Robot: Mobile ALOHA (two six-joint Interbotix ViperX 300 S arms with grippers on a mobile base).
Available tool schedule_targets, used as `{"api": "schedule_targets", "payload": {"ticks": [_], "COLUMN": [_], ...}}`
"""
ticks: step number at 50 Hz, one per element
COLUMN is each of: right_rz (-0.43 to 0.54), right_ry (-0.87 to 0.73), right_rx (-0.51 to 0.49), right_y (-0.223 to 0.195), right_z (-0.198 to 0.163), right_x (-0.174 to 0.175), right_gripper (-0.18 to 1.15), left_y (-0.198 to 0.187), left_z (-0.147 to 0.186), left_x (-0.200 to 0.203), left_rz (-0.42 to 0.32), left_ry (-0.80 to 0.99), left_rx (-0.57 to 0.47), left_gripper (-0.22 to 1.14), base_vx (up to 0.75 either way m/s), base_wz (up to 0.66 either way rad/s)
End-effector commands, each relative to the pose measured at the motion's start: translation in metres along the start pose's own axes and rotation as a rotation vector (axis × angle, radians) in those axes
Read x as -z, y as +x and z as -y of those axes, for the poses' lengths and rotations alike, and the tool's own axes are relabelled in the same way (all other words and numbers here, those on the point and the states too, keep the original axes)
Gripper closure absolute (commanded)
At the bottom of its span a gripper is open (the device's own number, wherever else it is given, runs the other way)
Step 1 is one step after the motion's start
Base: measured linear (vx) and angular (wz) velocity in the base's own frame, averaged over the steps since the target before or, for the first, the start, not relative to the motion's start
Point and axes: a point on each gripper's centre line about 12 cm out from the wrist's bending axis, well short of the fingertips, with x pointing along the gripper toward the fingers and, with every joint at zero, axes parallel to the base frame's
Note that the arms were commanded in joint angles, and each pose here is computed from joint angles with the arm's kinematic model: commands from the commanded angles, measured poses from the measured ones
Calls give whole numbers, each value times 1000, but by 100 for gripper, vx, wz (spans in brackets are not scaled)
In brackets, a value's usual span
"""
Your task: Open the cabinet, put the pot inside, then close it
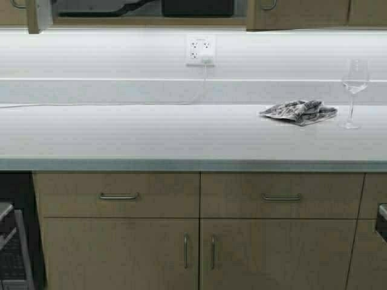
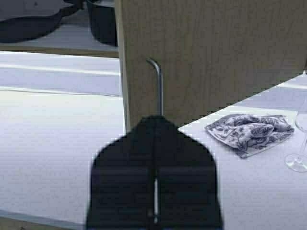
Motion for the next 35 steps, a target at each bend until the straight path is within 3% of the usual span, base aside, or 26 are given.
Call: {"api": "schedule_targets", "payload": {"ticks": [1, 13, 26, 35], "right_rz": [15, 6, 10, 46], "right_ry": [-12, -14, -38, -36], "right_rx": [-4, -6, 0, 19], "right_y": [2, 12, 12, 35], "right_z": [-1, -2, -1, 4], "right_x": [-5, -6, -8, -35], "right_gripper": [90, 90, 90, 90], "left_y": [-3, -5, -45, -59], "left_z": [31, 77, 73, 73], "left_x": [-24, -35, -20, 6], "left_rz": [69, 115, 120, 91], "left_ry": [-1, 15, 15, 16], "left_rx": [71, 175, 171, 171], "left_gripper": [88, 88, 88, 88], "base_vx": [8, 6, 3, 4], "base_wz": [-3, 3, 5, 5]}}
